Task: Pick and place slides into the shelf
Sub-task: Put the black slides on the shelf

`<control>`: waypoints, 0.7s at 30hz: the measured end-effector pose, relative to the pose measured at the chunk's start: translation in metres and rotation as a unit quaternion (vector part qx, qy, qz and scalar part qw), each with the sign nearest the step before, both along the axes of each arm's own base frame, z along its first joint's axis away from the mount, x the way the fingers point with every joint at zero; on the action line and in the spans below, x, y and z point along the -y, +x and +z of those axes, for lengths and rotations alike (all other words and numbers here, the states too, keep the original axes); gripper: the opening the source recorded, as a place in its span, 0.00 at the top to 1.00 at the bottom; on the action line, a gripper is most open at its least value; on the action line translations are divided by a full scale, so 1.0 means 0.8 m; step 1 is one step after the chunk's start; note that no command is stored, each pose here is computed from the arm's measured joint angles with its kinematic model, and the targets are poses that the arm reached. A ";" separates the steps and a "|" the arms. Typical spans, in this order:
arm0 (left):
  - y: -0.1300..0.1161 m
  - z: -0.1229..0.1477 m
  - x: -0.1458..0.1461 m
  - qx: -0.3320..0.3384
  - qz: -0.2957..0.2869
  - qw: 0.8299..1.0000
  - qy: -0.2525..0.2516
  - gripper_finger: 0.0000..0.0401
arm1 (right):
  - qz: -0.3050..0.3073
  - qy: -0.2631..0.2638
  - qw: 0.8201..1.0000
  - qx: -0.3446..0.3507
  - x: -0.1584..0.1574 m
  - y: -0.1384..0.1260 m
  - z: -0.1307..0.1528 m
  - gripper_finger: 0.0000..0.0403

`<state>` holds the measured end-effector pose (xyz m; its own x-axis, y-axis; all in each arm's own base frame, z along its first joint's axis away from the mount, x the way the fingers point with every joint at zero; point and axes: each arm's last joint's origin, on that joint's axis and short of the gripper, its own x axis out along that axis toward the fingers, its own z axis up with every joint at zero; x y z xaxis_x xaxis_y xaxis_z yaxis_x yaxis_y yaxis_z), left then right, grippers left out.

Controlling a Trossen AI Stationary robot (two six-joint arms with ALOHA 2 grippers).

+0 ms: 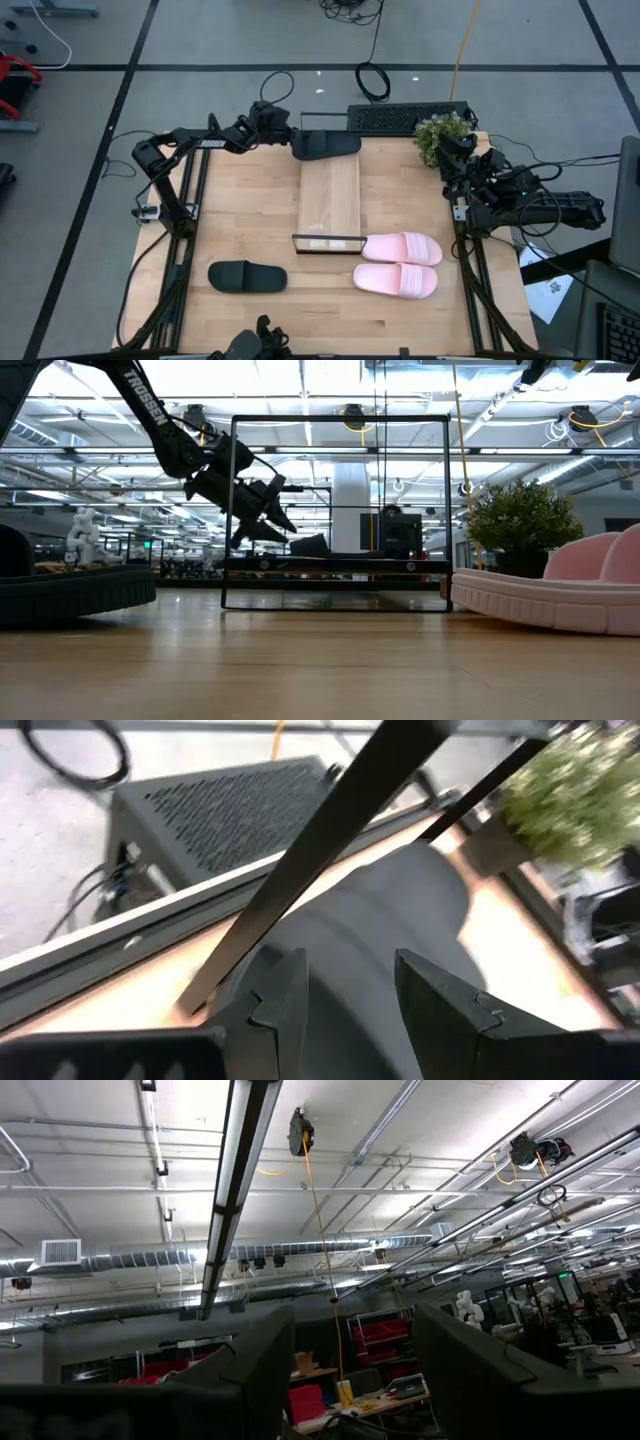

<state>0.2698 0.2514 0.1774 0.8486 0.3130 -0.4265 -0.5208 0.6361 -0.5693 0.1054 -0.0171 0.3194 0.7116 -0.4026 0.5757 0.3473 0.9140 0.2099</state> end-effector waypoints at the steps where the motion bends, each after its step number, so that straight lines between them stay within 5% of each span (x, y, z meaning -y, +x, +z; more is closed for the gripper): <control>1: 0.001 0.002 0.000 0.011 -0.004 1.000 0.002 0.64 | 0.000 0.000 1.000 0.000 0.000 0.000 0.000 0.51; 9: -0.009 0.015 -0.005 0.028 -0.016 0.999 -0.003 0.64 | 0.000 0.000 1.000 0.000 0.000 0.000 0.000 0.51; 21: -0.080 0.065 0.037 -0.105 -0.052 0.992 -0.056 0.64 | 0.000 -0.001 1.000 0.000 0.000 0.000 0.000 0.51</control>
